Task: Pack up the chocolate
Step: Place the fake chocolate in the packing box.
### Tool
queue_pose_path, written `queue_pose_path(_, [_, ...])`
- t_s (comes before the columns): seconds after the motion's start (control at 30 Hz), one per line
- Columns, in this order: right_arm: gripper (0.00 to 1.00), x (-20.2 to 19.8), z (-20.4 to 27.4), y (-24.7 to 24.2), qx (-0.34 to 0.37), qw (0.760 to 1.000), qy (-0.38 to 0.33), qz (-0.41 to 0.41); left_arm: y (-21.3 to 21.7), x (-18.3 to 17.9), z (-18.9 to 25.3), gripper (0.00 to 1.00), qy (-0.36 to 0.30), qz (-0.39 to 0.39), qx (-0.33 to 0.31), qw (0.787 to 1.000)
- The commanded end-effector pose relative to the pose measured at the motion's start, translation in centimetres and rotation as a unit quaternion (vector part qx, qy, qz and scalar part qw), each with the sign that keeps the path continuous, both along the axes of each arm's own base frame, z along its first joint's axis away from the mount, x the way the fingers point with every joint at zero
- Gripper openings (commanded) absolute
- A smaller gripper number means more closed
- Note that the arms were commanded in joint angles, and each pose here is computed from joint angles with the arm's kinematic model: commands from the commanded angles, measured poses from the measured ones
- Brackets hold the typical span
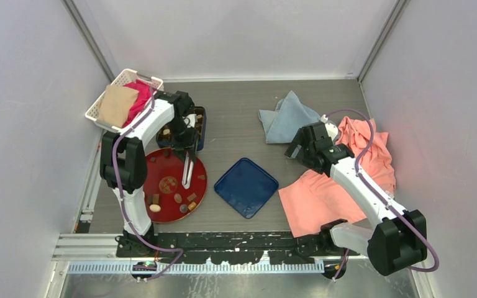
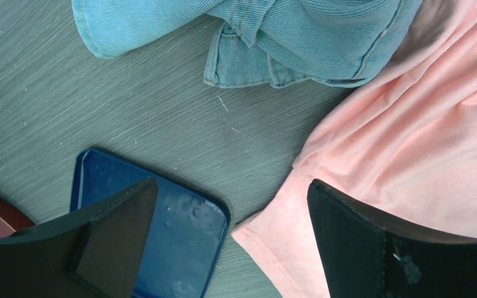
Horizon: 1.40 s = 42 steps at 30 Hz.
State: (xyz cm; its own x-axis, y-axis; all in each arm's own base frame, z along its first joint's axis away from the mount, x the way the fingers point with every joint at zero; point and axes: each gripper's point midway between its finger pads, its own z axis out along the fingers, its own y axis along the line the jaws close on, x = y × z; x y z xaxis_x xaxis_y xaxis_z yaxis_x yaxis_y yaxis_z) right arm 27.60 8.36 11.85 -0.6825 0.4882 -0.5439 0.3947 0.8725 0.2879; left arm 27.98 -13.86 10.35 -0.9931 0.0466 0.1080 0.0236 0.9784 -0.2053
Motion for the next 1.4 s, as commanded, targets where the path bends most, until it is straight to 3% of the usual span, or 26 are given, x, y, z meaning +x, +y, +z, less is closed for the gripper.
queue_pose_path(0.0, [0.96,0.5,1.2,-0.1,0.002,1.000,-0.025,-0.007,0.1,-0.3,1.1,0.27,-0.004,-0.007,-0.007,1.000])
queue_pose_path(1.37, [0.96,0.5,1.5,-0.2,0.001,1.000,-0.028,-0.007,0.0,0.3,2.3,0.31,-0.014,-0.006,-0.008,1.000])
